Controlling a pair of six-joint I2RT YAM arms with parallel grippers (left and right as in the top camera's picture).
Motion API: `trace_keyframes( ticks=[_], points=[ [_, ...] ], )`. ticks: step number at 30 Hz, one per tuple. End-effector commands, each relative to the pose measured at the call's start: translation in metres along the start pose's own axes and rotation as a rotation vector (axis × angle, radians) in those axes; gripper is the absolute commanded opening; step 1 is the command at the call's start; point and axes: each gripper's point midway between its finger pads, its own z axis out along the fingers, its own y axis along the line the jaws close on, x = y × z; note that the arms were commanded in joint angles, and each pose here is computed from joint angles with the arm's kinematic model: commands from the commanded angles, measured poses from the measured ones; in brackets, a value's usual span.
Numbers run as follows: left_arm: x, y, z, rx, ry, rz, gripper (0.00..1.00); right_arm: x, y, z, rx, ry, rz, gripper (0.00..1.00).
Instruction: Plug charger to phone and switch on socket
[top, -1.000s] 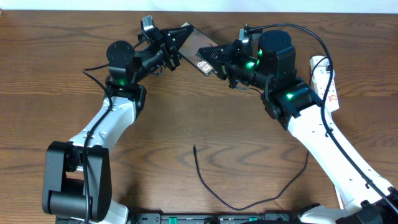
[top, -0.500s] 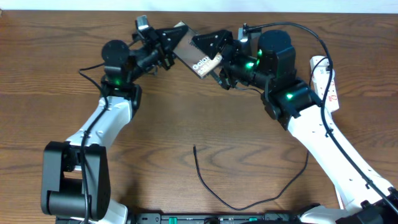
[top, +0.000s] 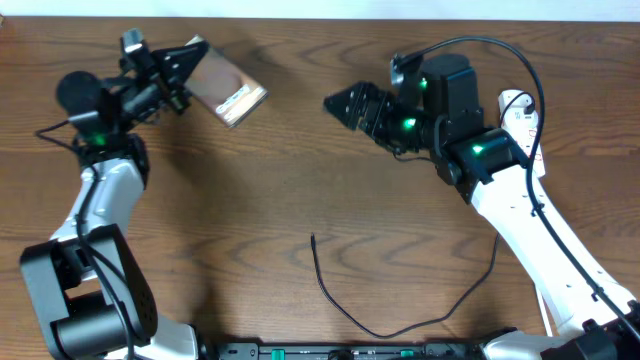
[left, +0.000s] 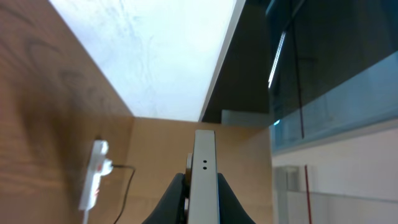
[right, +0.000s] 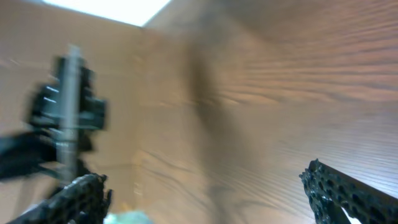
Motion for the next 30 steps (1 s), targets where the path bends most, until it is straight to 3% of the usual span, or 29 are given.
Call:
trace_keyframes(
  ticks=[1,5,14,30],
  points=[
    [0.020,-0.013,-0.017,-0.016,0.143,0.104,0.08,0.013,-0.011,0.001,0.100,0.019,-0.210,0.99],
    [0.019,-0.012,-0.027,-0.023,0.161,0.137,0.08,0.045,-0.036,0.003,0.249,0.111,-0.290,0.99],
    [0.028,-0.009,-0.031,-0.027,0.222,0.225,0.07,0.150,-0.110,-0.016,0.614,0.555,-0.473,0.99],
    [0.027,-0.009,-0.033,-0.019,0.221,0.306,0.08,0.188,-0.110,0.047,0.636,0.534,-0.369,0.99]
  ],
)
